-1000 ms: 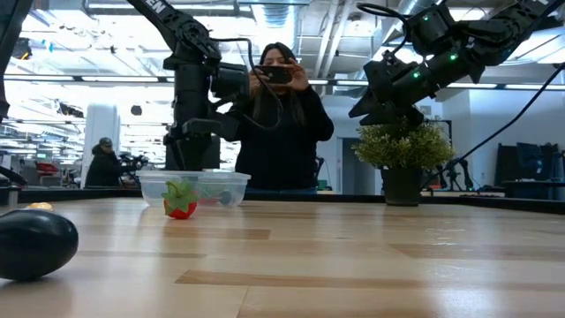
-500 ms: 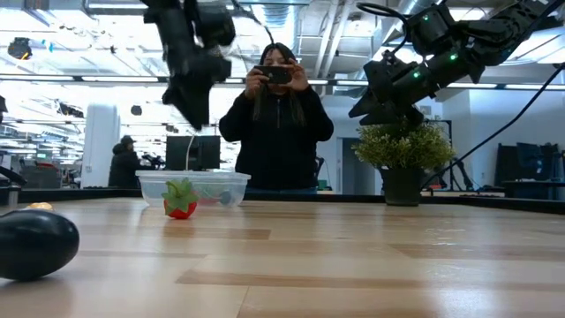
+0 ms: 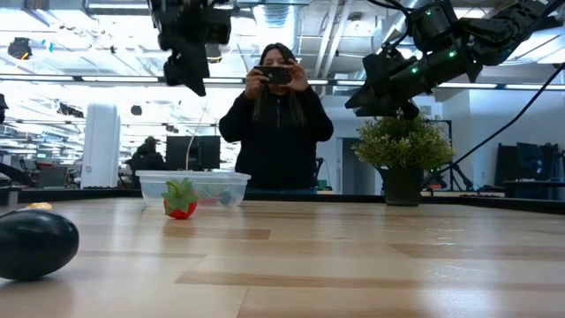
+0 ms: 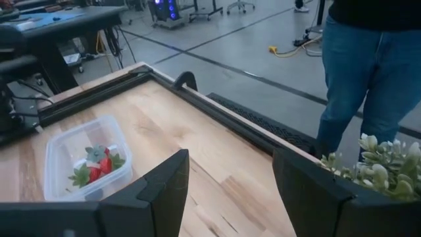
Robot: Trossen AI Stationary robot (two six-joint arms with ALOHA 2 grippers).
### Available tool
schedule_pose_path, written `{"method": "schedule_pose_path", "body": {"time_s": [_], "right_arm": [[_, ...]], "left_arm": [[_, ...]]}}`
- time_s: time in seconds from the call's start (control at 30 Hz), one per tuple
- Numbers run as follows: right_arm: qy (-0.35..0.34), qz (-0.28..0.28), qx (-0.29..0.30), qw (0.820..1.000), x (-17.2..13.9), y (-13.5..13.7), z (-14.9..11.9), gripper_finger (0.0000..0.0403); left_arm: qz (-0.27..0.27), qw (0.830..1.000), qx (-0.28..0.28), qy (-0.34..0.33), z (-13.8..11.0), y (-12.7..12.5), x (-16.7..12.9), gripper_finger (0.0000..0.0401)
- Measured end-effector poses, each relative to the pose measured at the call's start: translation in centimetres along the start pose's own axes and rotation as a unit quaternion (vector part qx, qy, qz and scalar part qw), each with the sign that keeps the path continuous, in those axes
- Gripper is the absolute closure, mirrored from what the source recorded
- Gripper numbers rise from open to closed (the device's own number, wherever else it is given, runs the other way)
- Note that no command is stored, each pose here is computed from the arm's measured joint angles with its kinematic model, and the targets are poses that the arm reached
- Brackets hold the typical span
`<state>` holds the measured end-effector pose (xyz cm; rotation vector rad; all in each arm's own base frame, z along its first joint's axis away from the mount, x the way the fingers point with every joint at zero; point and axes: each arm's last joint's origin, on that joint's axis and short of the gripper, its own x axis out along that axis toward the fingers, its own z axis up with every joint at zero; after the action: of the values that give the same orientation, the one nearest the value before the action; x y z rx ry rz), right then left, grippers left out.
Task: Pick and placing Produce into tupperware
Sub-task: Put the strawberry into the transparent bin
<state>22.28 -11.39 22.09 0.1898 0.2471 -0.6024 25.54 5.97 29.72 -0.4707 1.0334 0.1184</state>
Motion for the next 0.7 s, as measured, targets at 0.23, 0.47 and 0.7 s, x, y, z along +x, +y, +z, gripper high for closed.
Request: {"method": "schedule_pose_path", "body": {"time_s": [0.23, 0.47, 0.7], "right_arm": [[0.0, 0.0, -0.012, 1.0, 0.0, 0.0, 0.0, 0.0159], [-0.008, 0.008, -0.013, 1.0, -0.1, 0.4, 0.1, 0.0159], [-0.006, 0.022, -0.005, 1.0, -0.2, 1.2, 0.0, 0.0159]], "left_arm": [[-0.024, 0.993, 0.117, -0.001, -1.1, -4.8, 1.0, 0.0131], [-0.044, 0.983, 0.171, 0.044, -3.3, -7.4, 1.8, 0.012], [-0.004, 0.962, 0.267, 0.051, -5.5, -7.2, 4.5, 0.012]]}}
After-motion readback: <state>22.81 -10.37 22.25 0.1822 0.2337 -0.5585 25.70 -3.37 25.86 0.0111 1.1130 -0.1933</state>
